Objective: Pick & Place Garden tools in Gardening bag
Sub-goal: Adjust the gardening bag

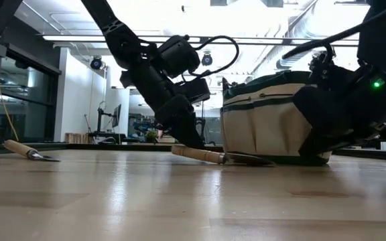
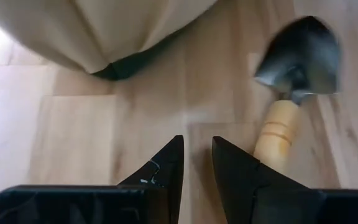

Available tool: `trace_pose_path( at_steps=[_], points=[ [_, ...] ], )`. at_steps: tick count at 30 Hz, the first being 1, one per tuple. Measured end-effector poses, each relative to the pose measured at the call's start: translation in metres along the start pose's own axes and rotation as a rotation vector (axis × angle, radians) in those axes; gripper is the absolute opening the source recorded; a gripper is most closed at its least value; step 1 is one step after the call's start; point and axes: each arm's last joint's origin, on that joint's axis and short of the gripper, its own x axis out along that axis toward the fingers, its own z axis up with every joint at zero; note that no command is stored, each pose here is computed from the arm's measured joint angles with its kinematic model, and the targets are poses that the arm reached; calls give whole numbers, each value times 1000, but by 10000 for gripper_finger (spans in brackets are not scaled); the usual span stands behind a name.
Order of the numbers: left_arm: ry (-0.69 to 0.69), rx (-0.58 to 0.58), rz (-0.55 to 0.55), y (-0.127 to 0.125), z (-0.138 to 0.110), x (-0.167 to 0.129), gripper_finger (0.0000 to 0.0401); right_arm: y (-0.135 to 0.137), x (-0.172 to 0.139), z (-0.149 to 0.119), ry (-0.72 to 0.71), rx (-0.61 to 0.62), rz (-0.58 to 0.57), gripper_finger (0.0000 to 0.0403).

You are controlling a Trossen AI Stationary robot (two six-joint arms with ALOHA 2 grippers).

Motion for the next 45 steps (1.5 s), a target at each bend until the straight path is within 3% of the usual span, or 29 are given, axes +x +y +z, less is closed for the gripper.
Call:
trace_pose_path(
  at_steps=[5, 13, 25, 45],
  points=[
    [2, 15, 25, -4, 1, 1, 81, 1, -9, -6, 48, -4, 37, 4],
    [3, -6, 51, -2, 1, 1, 81, -5, -50, -12, 90, 40, 144, 4],
    [-10, -4, 94, -1, 4, -3, 81, -47, -70, -5, 38, 139, -66, 4],
    [7, 0, 79, -3, 8, -17, 81, -46, -29, 33, -156, 10, -204, 4]
  ],
)
